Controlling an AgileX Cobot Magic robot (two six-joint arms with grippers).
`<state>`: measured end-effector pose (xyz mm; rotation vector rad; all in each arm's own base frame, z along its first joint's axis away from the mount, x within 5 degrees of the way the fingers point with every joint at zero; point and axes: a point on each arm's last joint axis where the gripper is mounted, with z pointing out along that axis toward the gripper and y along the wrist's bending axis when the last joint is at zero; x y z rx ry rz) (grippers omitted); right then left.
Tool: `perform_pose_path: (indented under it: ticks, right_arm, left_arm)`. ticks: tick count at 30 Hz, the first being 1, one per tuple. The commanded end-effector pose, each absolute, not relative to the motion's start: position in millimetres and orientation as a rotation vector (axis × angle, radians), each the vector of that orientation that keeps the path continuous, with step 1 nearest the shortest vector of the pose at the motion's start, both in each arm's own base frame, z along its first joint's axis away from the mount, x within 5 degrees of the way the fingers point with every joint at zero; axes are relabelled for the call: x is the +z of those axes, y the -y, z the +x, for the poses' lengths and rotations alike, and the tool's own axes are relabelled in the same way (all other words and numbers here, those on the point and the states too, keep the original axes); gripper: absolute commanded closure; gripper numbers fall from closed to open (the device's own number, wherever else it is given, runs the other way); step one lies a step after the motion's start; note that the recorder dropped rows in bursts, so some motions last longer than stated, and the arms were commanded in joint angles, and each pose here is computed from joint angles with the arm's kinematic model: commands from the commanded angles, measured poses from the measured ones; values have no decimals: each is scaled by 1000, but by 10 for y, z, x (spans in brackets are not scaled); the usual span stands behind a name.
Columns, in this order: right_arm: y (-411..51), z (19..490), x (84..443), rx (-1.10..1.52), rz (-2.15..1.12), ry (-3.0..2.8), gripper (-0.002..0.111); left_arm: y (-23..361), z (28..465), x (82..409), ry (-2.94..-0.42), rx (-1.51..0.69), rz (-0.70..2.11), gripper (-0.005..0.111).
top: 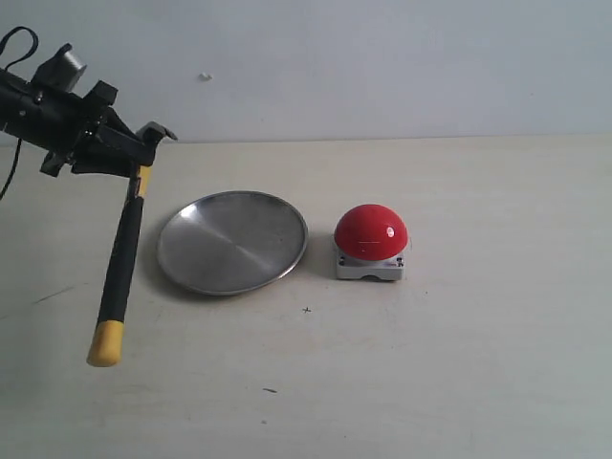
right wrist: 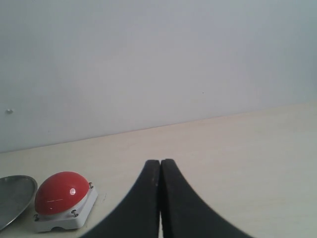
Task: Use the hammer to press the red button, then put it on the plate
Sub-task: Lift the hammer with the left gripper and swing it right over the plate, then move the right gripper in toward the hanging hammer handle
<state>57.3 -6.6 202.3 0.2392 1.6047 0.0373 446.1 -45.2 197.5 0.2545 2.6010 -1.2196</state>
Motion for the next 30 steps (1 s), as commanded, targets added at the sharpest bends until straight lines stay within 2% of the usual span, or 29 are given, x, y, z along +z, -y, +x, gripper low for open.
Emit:
perform_pose_path:
  ticks: [1,8,17,25,30]
  right_arm:
    - [66,570,2011,31,232,-1605,108]
    - [66,570,2011,31,232,-1605,108]
    - [72,571,2065,29,233,-1544,108]
    - [182,492,2370,533,674,-1037,108]
    - [243,397,2520,546,661,-818,108]
  left_arm:
    - [680,4330,2131,-2351,-1461,246,107]
    - [1007,4131,1910,-2178,-1661,182,107]
    - [1295,4059,1902,-2126,-1739,184,107]
    - [1419,4059,1954,-2062,-1783,160,107]
    - [1419,4059,1954,-2060,-1781,164,107]
